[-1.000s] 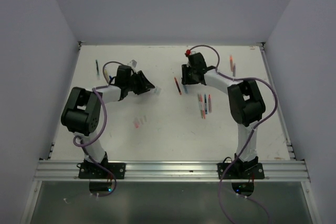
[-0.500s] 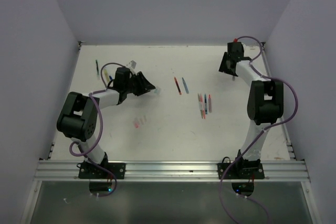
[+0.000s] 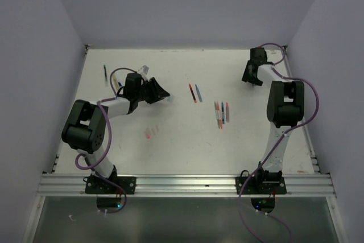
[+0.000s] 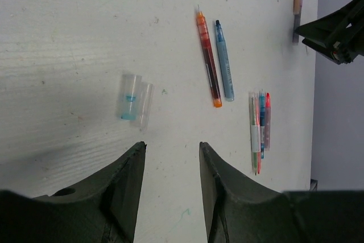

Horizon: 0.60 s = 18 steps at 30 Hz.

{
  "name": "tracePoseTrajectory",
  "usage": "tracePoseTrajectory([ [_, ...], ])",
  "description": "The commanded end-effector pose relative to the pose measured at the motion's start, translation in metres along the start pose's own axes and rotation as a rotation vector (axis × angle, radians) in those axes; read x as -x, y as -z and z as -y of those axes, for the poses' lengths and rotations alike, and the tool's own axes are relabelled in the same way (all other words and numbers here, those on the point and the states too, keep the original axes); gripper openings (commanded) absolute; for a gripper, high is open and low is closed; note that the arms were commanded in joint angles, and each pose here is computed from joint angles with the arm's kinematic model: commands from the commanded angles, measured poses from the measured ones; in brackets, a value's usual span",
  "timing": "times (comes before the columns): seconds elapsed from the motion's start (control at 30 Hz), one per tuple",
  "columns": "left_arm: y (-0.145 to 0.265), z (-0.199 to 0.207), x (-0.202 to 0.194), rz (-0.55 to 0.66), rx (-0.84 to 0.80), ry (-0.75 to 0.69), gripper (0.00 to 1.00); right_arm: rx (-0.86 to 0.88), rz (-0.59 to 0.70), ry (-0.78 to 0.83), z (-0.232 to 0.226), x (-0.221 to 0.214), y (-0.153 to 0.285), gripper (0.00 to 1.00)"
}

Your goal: Open the pen caps

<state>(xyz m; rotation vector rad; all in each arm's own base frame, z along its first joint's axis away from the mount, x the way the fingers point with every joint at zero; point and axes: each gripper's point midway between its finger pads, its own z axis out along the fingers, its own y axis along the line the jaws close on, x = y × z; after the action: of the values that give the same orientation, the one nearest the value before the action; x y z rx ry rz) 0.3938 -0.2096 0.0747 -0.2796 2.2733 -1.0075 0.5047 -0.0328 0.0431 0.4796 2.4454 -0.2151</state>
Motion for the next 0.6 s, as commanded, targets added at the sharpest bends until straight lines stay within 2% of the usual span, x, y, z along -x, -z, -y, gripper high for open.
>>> tracePoseTrajectory([
  [0.0,-0.001,0.010,0.005,0.024,-0.046,-0.030,0.46,-0.022,0.027,-0.012,0.014,0.019,-0.006,0.53],
  [0.27,-0.004,0.010,0.006,0.022,-0.053,-0.027,0.46,-0.002,0.015,-0.006,0.015,0.019,-0.016,0.52],
  [0.57,-0.002,0.012,0.007,0.023,-0.054,-0.032,0.47,0.059,-0.026,-0.037,0.015,0.013,-0.021,0.42],
])
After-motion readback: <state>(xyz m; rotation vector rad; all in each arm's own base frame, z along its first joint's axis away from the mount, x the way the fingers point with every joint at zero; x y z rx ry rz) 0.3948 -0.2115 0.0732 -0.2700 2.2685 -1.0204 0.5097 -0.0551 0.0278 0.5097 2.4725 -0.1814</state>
